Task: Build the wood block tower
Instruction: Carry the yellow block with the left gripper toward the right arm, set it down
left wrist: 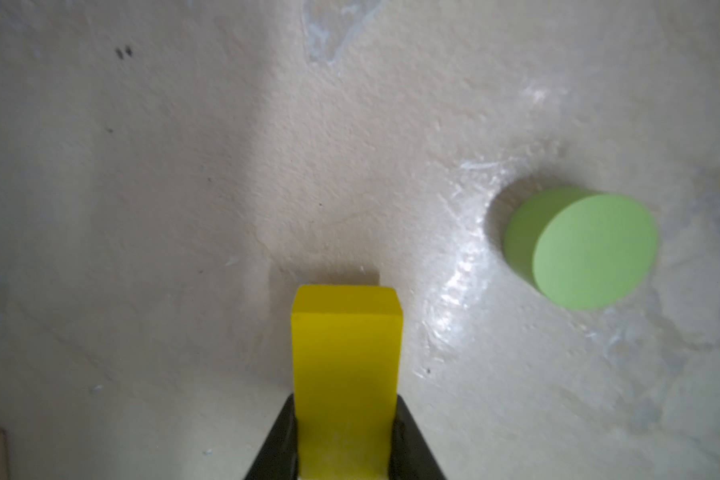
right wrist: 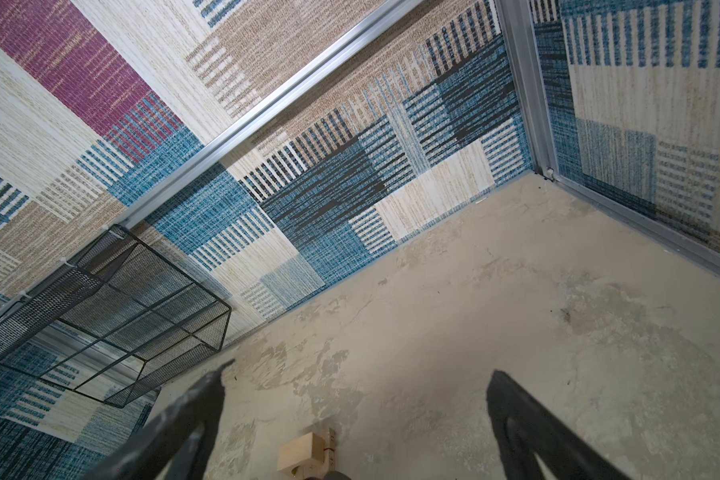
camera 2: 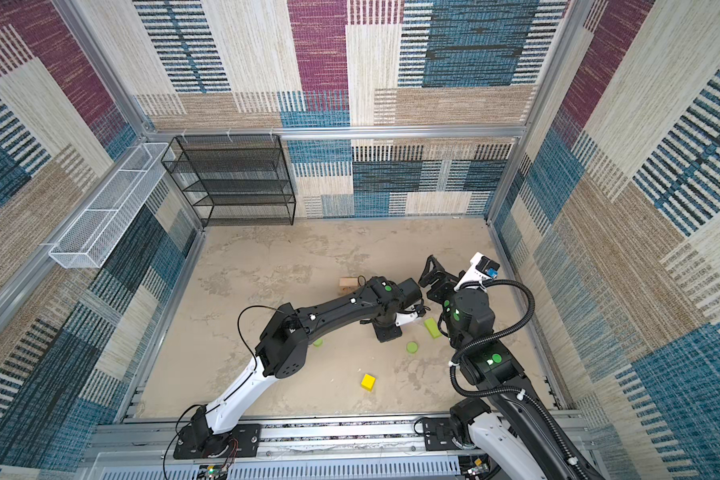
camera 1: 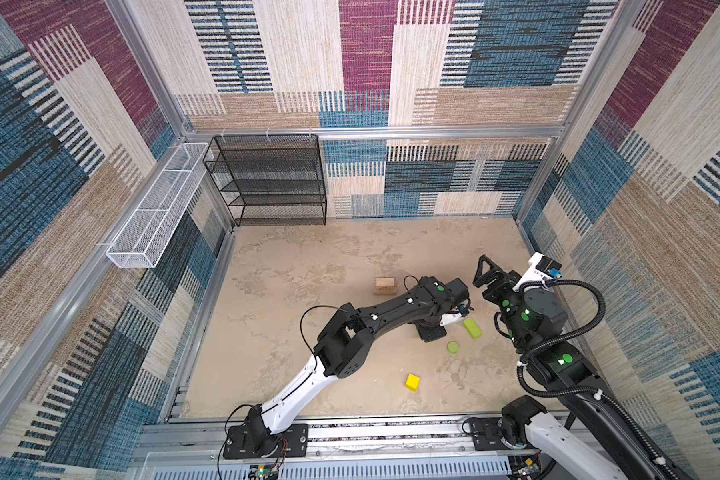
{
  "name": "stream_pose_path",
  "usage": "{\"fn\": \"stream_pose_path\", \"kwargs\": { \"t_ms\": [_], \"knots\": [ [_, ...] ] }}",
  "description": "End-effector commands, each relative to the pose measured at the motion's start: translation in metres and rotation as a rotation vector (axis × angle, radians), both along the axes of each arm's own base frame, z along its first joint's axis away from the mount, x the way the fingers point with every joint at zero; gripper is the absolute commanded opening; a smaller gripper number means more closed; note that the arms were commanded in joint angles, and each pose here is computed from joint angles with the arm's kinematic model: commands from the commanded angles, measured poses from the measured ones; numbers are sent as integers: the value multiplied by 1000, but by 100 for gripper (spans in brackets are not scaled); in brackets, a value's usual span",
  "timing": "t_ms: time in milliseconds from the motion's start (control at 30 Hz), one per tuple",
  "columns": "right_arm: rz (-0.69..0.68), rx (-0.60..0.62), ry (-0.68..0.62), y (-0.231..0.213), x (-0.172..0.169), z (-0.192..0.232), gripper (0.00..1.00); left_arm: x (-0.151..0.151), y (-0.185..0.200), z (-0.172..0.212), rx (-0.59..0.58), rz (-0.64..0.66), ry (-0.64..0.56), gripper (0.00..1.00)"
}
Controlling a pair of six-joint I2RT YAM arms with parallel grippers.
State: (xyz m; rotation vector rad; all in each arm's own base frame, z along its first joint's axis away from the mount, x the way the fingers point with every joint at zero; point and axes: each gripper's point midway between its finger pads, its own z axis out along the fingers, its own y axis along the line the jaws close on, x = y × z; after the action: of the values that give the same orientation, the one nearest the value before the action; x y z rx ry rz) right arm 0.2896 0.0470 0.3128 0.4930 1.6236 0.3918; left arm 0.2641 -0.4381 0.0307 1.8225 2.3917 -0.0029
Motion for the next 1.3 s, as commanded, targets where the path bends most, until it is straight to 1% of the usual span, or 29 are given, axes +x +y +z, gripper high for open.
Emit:
{"fn": "stream_pose_path", "kwargs": {
  "t_ms": [0, 33, 100, 267, 367, 500, 667, 733, 767, 1067, 1267],
  "knots": [
    [1, -7, -16, 1, 1, 4, 99, 1, 2, -1, 18, -23, -9, 19],
    [3, -8, -15, 1, 2, 4, 99, 0, 2, -1, 18, -25, -9, 26],
    [3, -7, -16, 1, 2, 4, 99, 1, 2, -1, 18, -20, -10, 35],
    [5, -3, -19, 1, 1, 4, 99, 3, 0, -1, 14, -12, -17, 56],
    [2, -1, -19, 1, 1, 4, 99, 4, -2, 1, 8, -11, -19, 62],
    [-2, -1, -23, -1, 0, 4, 99, 6, 0, 7, 7, -5, -34, 77],
    [7, 4, -27, 1, 0, 5, 99, 5, 0, 21, -13, -10, -45, 89],
    [10, 5, -30, 2, 0, 6, 99, 5, 0, 27, -21, -12, -51, 98],
    [9, 3, -25, 2, 1, 4, 99, 5, 0, 31, -27, -12, -57, 99],
    [15, 21, -39, 2, -1, 7, 99, 10, 0, 65, -74, -3, -112, 99],
    [50, 19, -53, 9, 1, 10, 99, 27, 0, 100, -114, 85, -200, 100]
  ]
}}
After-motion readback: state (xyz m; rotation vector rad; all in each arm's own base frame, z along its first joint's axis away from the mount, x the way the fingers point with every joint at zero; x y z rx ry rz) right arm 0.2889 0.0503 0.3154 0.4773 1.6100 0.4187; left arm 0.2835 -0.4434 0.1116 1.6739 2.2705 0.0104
